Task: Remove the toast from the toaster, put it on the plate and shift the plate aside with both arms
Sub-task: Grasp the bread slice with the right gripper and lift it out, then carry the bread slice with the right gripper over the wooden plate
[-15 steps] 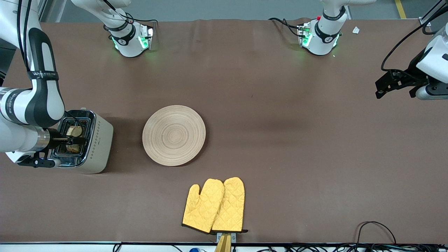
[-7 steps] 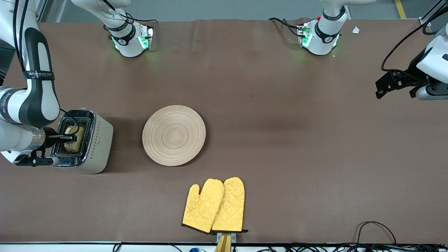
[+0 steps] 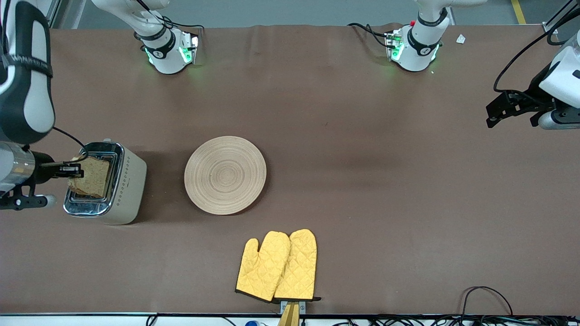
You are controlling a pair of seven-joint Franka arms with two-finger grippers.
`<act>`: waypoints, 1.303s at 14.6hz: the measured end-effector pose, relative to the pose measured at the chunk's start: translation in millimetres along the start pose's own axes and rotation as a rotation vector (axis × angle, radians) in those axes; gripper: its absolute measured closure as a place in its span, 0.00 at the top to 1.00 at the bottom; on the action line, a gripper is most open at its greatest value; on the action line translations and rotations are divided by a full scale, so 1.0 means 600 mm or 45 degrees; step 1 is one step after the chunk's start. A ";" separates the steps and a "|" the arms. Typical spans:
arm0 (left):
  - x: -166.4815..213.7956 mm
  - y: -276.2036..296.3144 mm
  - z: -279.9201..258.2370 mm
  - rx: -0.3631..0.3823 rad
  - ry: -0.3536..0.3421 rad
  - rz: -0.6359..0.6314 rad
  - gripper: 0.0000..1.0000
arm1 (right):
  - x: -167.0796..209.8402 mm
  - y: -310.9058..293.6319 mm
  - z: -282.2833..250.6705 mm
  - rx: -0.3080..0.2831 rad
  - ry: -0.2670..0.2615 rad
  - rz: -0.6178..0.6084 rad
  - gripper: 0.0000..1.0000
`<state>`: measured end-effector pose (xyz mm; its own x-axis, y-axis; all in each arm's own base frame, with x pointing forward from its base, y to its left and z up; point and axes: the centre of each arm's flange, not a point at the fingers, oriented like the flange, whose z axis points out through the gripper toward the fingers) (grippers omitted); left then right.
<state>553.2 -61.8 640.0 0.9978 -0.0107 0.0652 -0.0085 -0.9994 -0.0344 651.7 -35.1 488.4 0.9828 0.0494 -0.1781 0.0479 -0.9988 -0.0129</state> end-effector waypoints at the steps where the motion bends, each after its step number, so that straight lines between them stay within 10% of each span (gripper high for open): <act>1: 0.000 0.000 0.000 0.000 0.000 0.000 1.00 | 0.000 -0.037 -0.018 0.034 0.024 0.012 0.11; 11: 0.000 0.000 0.000 0.000 0.000 0.000 1.00 | 0.062 -0.262 0.213 0.546 0.250 0.146 0.11; 19: 0.000 0.000 0.000 0.000 -0.001 0.001 1.00 | -0.012 -0.376 0.340 0.577 -0.037 0.076 0.11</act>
<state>553.3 -62.0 639.7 0.9979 -0.0116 0.0642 -0.0094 -0.9994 -0.0345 597.2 190.8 292.0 0.9757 -0.0016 -0.2190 -0.0979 -0.8977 -0.4296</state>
